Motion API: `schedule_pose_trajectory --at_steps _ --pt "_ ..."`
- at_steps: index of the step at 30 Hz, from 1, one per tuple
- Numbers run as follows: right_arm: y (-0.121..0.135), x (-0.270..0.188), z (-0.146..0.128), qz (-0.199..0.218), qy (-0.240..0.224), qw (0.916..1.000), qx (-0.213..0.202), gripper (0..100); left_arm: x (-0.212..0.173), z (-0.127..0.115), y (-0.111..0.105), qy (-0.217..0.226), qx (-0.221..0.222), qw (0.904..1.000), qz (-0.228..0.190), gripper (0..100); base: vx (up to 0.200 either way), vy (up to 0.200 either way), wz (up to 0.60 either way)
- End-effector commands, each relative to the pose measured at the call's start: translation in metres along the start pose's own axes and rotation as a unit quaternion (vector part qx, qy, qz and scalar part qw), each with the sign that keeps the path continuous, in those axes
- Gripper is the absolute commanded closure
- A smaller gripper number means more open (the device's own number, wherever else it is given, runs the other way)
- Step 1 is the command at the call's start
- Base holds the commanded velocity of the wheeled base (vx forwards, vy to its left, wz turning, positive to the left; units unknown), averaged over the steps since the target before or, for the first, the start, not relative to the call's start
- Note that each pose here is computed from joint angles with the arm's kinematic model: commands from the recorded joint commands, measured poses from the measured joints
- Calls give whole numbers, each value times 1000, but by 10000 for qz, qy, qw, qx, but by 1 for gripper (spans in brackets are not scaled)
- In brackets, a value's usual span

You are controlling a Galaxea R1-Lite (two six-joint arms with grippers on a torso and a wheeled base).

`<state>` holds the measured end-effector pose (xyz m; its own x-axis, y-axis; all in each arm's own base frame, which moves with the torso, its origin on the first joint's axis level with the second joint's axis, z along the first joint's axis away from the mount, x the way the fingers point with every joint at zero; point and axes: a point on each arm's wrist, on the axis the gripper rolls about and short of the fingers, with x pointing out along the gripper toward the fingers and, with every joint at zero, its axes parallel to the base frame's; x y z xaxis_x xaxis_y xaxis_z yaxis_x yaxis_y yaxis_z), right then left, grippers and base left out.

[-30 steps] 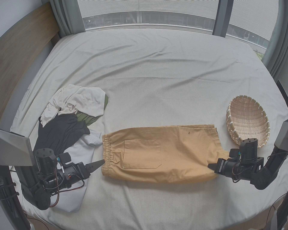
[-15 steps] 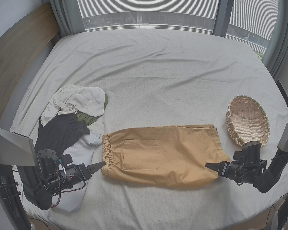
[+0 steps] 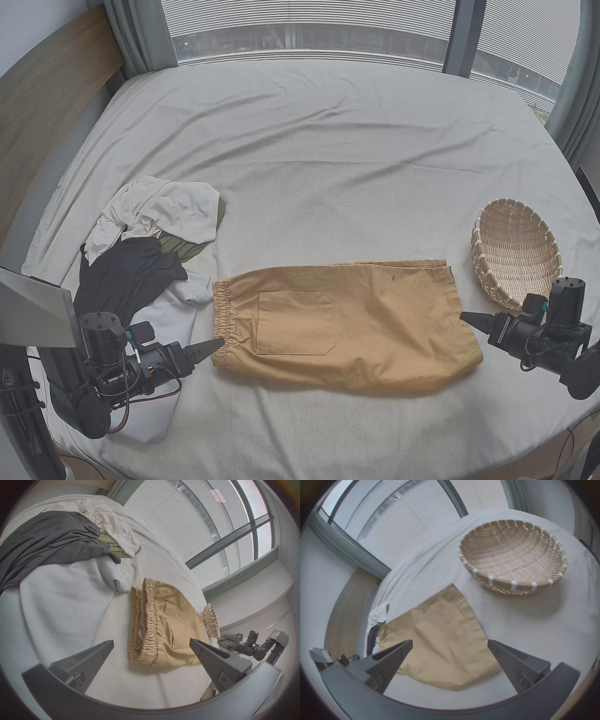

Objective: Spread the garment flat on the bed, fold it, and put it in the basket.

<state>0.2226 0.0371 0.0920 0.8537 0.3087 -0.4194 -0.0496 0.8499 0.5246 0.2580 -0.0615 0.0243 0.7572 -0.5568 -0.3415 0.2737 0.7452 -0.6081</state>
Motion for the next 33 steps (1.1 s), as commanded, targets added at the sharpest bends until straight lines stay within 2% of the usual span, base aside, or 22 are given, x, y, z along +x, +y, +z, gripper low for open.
schedule_pose_trajectory --at_steps 1,9,19,33 --pt "23 -14 6 560 -240 9979 -208 0 8 -9 1 201 -24 9998 -24 0 0 0 0" --pt "38 -14 13 903 -389 9946 -332 0 29 -12 13 230 -9 9997 38 0 0 0 0" --pt "50 -26 20 1186 -616 9901 -420 0 53 -14 14 210 15 9997 -133 0 0 0 0" --pt "56 -26 13 1322 -475 9890 -468 0 77 2 -1 -116 -379 9975 -577 0 0 0 0"
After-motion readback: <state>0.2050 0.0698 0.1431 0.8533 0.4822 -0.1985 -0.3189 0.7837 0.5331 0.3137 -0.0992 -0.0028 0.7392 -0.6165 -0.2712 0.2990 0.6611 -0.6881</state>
